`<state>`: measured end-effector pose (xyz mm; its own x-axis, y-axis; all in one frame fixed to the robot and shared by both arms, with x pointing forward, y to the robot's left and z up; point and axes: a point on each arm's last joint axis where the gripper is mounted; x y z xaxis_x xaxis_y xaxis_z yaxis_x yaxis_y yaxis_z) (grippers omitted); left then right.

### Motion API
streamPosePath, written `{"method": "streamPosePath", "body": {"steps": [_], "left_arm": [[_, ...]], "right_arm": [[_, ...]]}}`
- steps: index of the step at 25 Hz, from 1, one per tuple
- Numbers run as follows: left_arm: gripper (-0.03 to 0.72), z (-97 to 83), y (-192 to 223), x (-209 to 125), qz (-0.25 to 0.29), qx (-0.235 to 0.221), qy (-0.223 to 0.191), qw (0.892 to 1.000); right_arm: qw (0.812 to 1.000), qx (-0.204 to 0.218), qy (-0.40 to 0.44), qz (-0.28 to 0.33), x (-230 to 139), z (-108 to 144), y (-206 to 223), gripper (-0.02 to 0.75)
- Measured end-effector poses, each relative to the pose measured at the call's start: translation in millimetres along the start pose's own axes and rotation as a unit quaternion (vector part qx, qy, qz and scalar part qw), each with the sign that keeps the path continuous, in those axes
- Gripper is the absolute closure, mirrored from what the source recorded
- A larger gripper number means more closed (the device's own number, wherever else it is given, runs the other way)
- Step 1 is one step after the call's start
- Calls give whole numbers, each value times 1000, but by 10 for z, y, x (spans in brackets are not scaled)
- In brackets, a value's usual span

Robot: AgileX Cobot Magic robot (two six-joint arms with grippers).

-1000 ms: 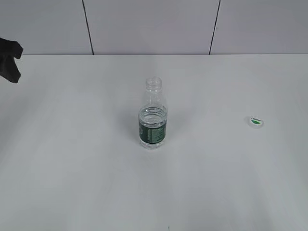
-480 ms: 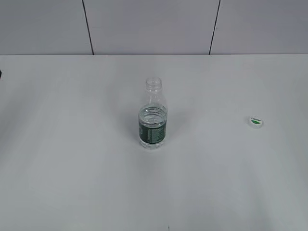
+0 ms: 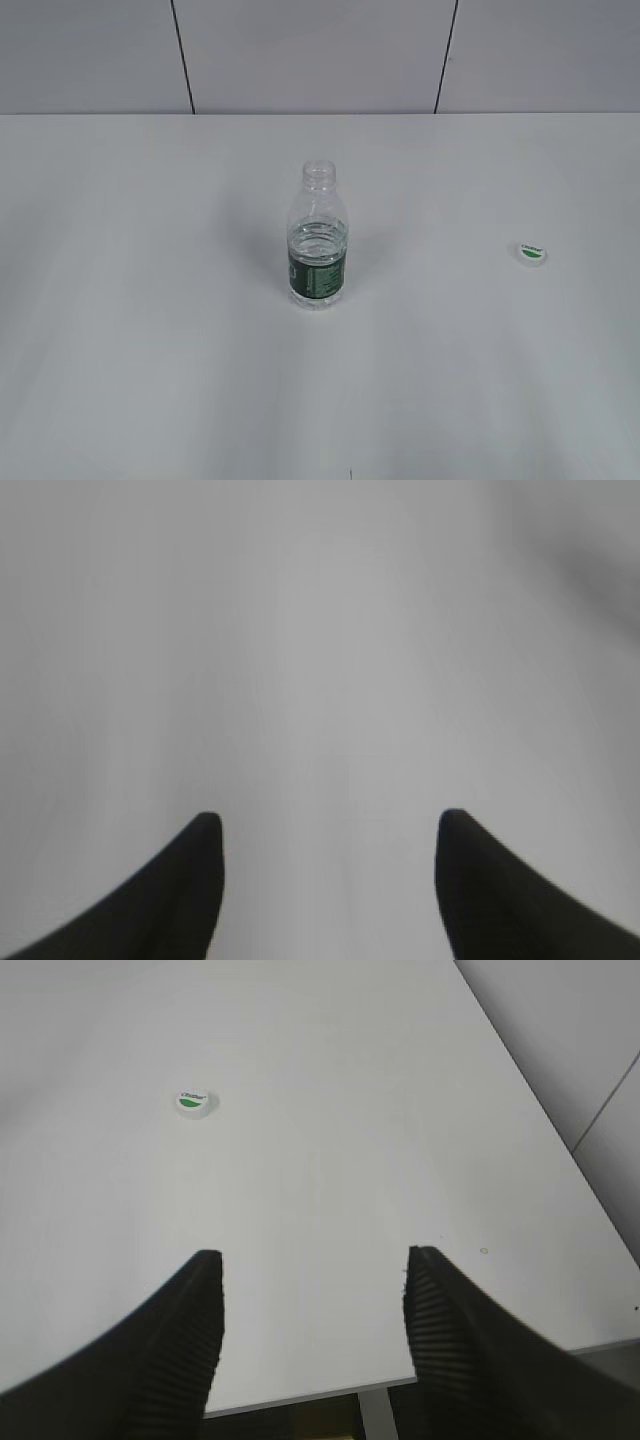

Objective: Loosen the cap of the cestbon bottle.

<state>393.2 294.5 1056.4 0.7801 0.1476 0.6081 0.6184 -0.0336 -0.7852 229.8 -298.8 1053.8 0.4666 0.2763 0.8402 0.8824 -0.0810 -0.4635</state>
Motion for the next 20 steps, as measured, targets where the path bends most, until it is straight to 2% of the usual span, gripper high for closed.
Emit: {"method": "streamPosePath", "body": {"steps": [3, 8, 14, 17, 20], "left_arm": [[270, 40, -300, -236, -64, -11, 1, 998], [270, 99, -599, -569, -121, -21, 2, 992], [270, 146, -924, -835, -217, -37, 4, 976], [276, 162, -1015, -956, -238, -44, 3, 970], [282, 187, -1038, -1105, -214, -41, 3, 976]], "right_arm": [[1000, 0, 0, 0, 0, 0, 0, 297], [1000, 0, 0, 0, 0, 0, 0, 297], [1000, 0, 0, 0, 0, 0, 0, 297], [1000, 0, 0, 0, 0, 0, 0, 297], [1000, 0, 0, 0, 0, 0, 0, 297]]}}
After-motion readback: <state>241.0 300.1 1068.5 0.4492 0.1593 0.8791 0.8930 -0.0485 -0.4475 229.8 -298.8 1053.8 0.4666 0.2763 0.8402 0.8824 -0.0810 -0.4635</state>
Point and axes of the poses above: a point on each arm's last joint axis where the gripper is mounted, y pointing out along that axis toward the gripper, z along the wrist's bending axis when the last joint is at zero, x = y × z, and after that the axes turned 11 degrees about -y, right-handed
